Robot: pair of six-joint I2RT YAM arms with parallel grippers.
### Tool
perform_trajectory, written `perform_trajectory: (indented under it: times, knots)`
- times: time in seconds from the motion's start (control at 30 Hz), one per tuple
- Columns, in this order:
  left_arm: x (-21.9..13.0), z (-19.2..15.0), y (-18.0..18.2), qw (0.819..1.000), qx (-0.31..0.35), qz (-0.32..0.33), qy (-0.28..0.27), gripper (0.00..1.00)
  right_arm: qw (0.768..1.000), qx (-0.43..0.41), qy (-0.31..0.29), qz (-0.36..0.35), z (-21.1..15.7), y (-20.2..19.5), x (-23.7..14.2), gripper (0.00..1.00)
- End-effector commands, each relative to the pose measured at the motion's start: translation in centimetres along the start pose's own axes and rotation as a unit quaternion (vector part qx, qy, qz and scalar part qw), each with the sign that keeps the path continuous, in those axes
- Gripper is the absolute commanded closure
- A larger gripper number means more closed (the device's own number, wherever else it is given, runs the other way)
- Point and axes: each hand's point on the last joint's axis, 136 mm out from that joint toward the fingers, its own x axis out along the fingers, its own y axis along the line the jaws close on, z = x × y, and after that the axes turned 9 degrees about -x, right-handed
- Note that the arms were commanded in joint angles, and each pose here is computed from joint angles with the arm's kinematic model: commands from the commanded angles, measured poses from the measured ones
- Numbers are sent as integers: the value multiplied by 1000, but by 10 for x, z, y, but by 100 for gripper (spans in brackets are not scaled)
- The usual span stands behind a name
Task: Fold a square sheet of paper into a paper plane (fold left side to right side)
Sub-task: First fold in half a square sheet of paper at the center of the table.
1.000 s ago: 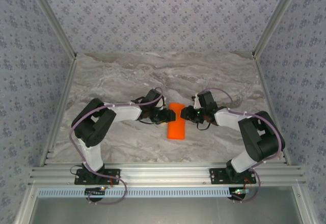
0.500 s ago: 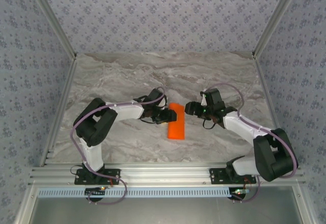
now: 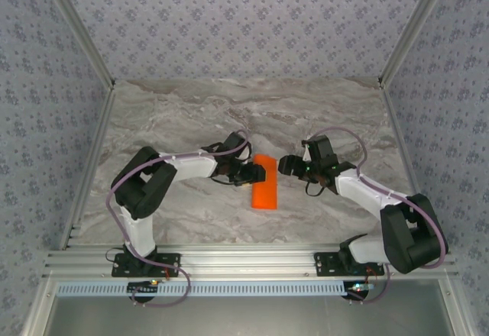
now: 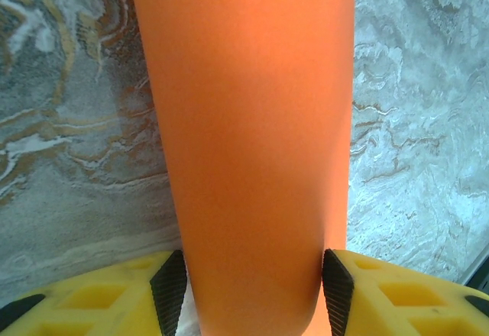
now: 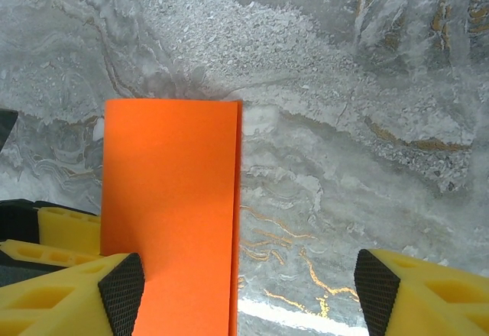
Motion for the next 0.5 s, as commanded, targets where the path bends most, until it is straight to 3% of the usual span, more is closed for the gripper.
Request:
perform_trajectory:
  times: [0.0,0.47]
  knots:
    - [12,-9,23,999,-15,49,18,46,1000,2,5,-6,-5,-4,-2,23]
    - [16,-12,34,996,-27,80,24,46,1000,4,7,-6,-7,-5,-1,22]
